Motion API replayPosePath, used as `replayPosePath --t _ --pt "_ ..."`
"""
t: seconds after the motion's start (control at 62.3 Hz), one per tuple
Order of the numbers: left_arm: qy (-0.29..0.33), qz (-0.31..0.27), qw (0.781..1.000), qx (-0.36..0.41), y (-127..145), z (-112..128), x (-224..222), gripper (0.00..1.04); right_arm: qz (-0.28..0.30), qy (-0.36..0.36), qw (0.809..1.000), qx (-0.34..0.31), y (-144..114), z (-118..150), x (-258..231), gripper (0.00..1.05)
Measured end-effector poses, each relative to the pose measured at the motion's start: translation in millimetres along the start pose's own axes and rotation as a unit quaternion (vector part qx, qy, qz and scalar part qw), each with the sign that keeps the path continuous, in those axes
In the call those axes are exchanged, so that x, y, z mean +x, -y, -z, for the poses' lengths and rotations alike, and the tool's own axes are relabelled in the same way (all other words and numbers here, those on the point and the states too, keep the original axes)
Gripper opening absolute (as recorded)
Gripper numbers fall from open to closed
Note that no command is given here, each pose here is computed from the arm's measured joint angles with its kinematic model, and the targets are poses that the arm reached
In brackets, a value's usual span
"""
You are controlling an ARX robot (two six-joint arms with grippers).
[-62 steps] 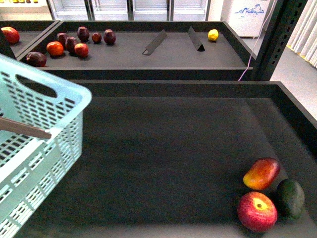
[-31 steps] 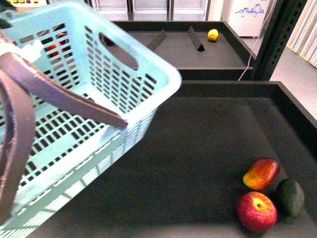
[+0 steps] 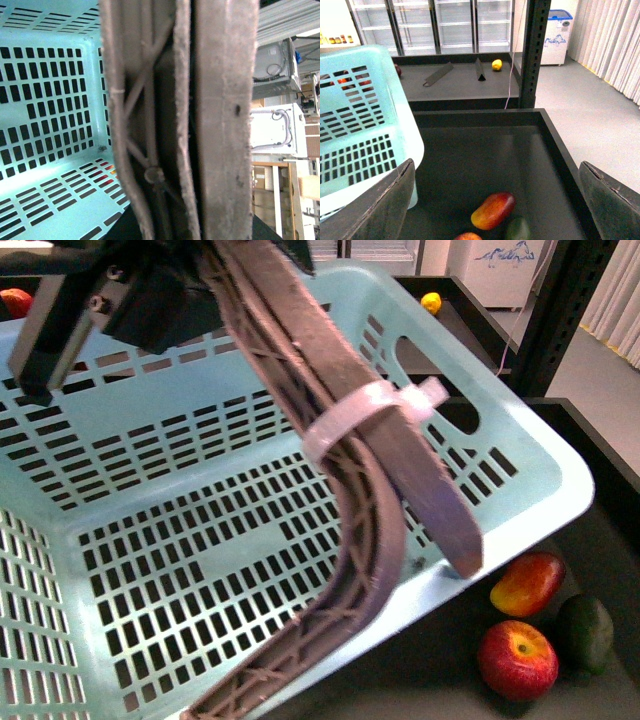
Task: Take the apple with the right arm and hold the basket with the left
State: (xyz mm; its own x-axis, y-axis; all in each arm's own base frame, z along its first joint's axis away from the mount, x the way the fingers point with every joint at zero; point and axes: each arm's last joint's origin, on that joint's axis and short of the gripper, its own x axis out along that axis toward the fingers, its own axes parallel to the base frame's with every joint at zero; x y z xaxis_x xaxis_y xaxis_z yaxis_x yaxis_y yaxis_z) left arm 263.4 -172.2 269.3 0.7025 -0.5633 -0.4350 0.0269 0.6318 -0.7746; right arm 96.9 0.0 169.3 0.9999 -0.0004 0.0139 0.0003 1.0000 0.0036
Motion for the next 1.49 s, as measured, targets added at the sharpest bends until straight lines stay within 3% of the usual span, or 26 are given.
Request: replayPosePath --t 0.273,0.321,0.385,0.433,0.69,0.851,0.995,1.493 --pt "0.006 -0.001 1.0 0.003 0.9 -0.8 -0.2 0.15 0.002 -0.002 1.0 0.0 0.0 0.1 0.1 0.96" --pt "0.008 -0.003 1.0 0.004 0.8 -0.9 -0.1 0.15 0.03 -0.052 0.998 0.022 0.2 1.0 0.3 0.96" --pt "0.009 -0.004 1.0 0.005 0.5 -1.4 -0.1 0.15 0.09 -0.175 0.978 0.066 1.7 4.5 3.3 0.96" --pt "0.009 -0.003 1.0 0.006 0.7 -1.3 -0.2 0.15 0.102 -0.214 0.968 0.081 2.5 9.4 6.8 0.96" --pt "0.005 -0.001 1.0 0.007 0.9 -1.2 0.2 0.15 0.1 -0.262 0.954 0.108 13.0 18.8 43.6 0.96" --pt "0.007 -0.003 1.0 0.007 0.7 -1.3 0.3 0.15 0.064 -0.276 0.958 0.044 16.9 32.5 94.3 0.96" --pt "0.007 -0.003 1.0 0.008 0.7 -1.3 0.3 0.15 0.02 -0.335 0.942 -0.02 12.3 63.5 138.4 0.96" --pt "0.007 -0.003 1.0 0.008 0.7 -1.3 0.3 0.15 -0.076 -0.462 0.882 -0.046 -9.6 148.1 193.4 0.96"
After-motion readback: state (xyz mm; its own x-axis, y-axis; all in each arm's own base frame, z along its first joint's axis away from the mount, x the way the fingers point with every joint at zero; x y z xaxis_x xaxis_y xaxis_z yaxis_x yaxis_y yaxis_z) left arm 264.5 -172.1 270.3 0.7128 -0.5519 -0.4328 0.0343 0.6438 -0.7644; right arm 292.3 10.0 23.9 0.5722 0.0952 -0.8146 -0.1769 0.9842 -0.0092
